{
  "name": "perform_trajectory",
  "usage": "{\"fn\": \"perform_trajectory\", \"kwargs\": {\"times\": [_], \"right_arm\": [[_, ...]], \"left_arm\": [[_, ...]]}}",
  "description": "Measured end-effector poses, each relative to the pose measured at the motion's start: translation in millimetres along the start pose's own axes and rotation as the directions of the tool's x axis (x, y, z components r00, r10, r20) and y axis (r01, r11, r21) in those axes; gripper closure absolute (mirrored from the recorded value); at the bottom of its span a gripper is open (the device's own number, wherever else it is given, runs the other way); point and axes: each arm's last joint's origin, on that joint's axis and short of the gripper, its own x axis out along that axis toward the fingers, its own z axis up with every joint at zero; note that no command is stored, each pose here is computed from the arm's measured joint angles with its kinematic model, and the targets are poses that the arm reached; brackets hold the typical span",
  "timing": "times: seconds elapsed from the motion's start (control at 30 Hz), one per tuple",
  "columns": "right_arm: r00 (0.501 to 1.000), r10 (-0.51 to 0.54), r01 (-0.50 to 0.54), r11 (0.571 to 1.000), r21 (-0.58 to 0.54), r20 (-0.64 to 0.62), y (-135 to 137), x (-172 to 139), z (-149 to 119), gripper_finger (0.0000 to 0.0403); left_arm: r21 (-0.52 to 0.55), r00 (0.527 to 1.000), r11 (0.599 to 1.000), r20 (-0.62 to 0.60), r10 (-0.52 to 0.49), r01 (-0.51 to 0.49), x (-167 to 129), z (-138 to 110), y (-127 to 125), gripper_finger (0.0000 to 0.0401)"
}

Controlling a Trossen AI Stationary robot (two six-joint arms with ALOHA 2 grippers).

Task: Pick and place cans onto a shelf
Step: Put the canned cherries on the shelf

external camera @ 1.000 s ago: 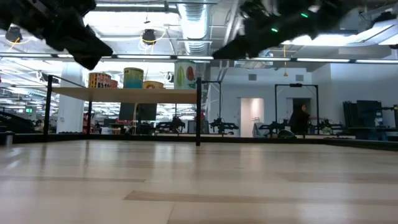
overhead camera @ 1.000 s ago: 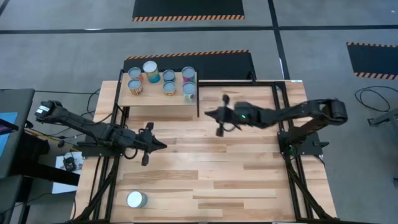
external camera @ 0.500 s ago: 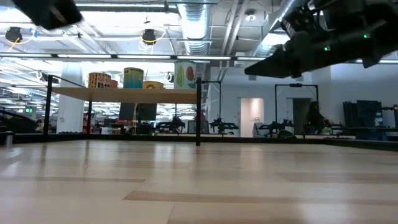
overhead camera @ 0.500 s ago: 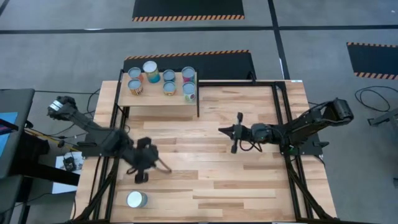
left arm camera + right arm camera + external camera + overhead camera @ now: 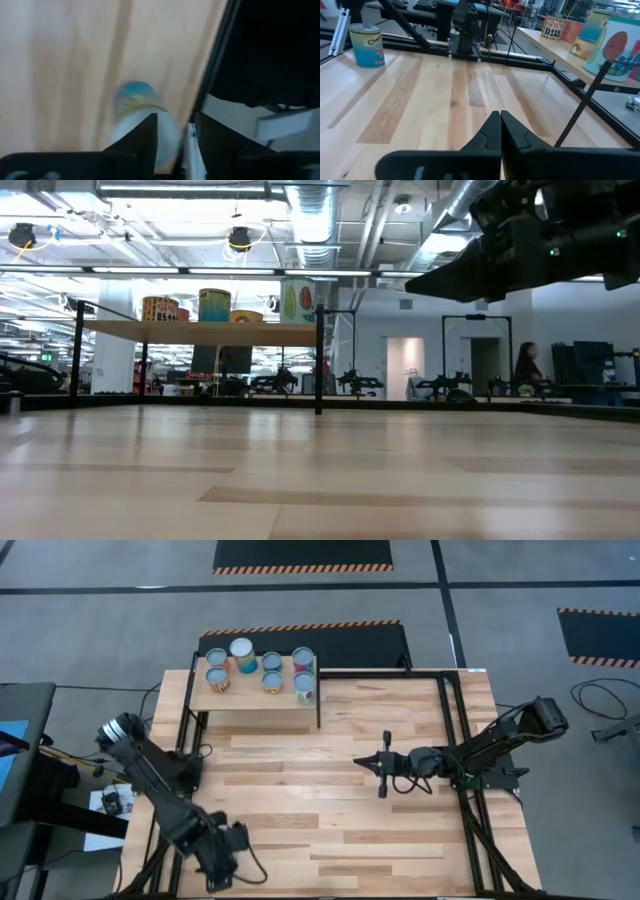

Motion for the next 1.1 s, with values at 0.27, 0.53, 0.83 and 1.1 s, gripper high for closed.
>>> {"fn": "perform_trajectory", "kwargs": {"times": [0.27, 0.53, 0.83, 1.1], "right_arm": [[1.0, 0.004, -0.004, 1.0, -0.001, 0.0, 1, 0, 0, 0.0393], [1.0, 0.003, -0.003, 1.0, -0.004, -0.001, 1, 0, 0, 0.0393], [1.0, 0.004, -0.004, 1.0, -0.01, -0.002, 1, 0, 0, 0.0393], [1.0, 0.004, -0.004, 1.0, -0.01, -0.002, 1, 0, 0, 0.0393]], "left_arm": [[-0.119, 0.998, 0.993, -0.058, 0.015, -0.022, 20, -11, -33, 0.0253], [-0.2, 0.993, 0.972, -0.045, 0.114, -0.12, 31, -19, -33, 0.0261], [-0.229, 0.983, 0.956, -0.02, 0.182, -0.182, 32, -21, -29, 0.0263], [-0.283, 0.98, 0.939, -0.013, 0.198, -0.193, 39, -23, -27, 0.0263]]}}
